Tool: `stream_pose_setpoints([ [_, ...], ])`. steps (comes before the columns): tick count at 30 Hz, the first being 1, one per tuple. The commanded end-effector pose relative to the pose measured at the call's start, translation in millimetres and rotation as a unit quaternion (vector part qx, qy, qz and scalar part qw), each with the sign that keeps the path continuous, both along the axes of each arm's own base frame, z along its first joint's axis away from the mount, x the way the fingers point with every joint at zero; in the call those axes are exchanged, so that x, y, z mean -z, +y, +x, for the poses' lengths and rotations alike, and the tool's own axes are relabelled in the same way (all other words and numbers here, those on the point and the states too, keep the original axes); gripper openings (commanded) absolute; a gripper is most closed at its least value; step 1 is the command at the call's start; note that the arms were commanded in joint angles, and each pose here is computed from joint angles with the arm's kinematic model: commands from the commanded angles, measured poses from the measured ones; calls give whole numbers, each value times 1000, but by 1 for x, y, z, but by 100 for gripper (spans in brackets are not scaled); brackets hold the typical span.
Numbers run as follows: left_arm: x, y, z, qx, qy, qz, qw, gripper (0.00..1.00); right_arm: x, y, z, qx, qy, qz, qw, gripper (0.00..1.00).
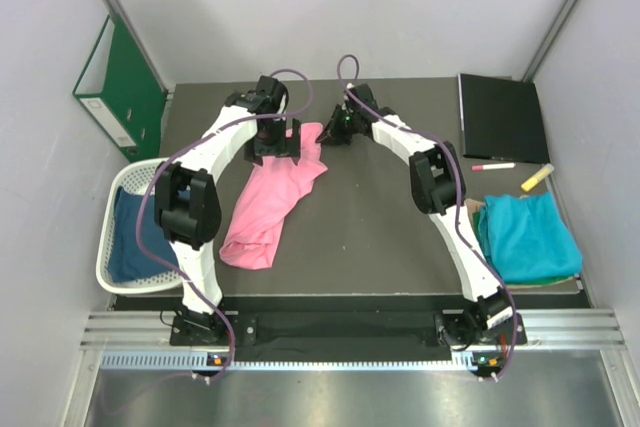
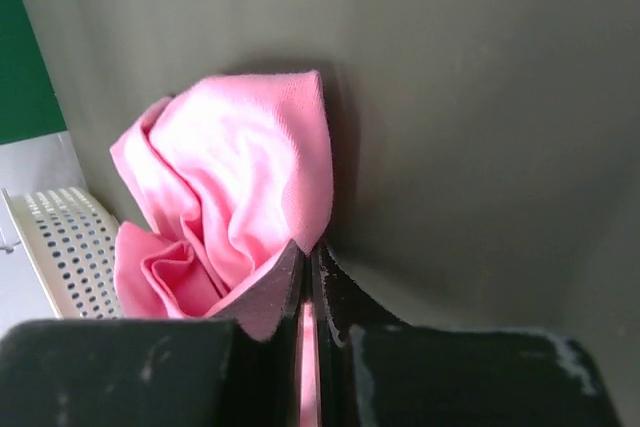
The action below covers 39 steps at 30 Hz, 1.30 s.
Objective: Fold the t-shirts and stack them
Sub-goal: Flatten out the tshirt
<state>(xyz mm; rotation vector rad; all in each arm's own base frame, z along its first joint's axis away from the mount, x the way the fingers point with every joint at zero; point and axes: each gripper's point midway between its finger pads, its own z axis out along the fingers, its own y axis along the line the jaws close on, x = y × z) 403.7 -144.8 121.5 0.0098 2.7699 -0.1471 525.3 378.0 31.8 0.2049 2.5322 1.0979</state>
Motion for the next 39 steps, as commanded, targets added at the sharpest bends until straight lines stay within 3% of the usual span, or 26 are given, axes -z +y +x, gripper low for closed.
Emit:
stream_pose_setpoints([
  [1,-4,2,-1,1,-5,-2,1000,99,4,9,7,9,-11,-4,1000,0],
  [3,-1,1,-3,6,-2,-3,1000,99,-6,1,11,14,-25,-12,1000,0],
  [8,13,-13,-10,38,22,-33,998,99,-81,-45,37,72,-107,-34,991,0],
  [13,34,-25,4,61,33,-49,996,99,-135,-99,44,120,-153,-55,979,0],
  [15,58,-28,3,64,73,-46,994,77,-137,-116,40,128,-152,-64,978,0],
  [16,55,-32,13,68,65,-50,994,58,-136,-128,41,138,-149,-69,977,0],
  [17,66,-33,15,67,80,-49,993,9,-135,-135,40,140,-147,-73,976,0],
  [18,66,-35,19,65,78,-49,994,0,-132,-145,34,144,-140,-80,976,0],
  [27,-12,-17,83,16,-61,-49,997,0,-116,-237,7,195,-109,-138,965,0],
  [31,-31,25,92,-50,-94,-52,993,0,-102,-275,-9,220,-84,-164,958,0],
  [39,20,95,93,-158,-40,-50,985,0,-76,-305,-33,234,-46,-197,951,0],
])
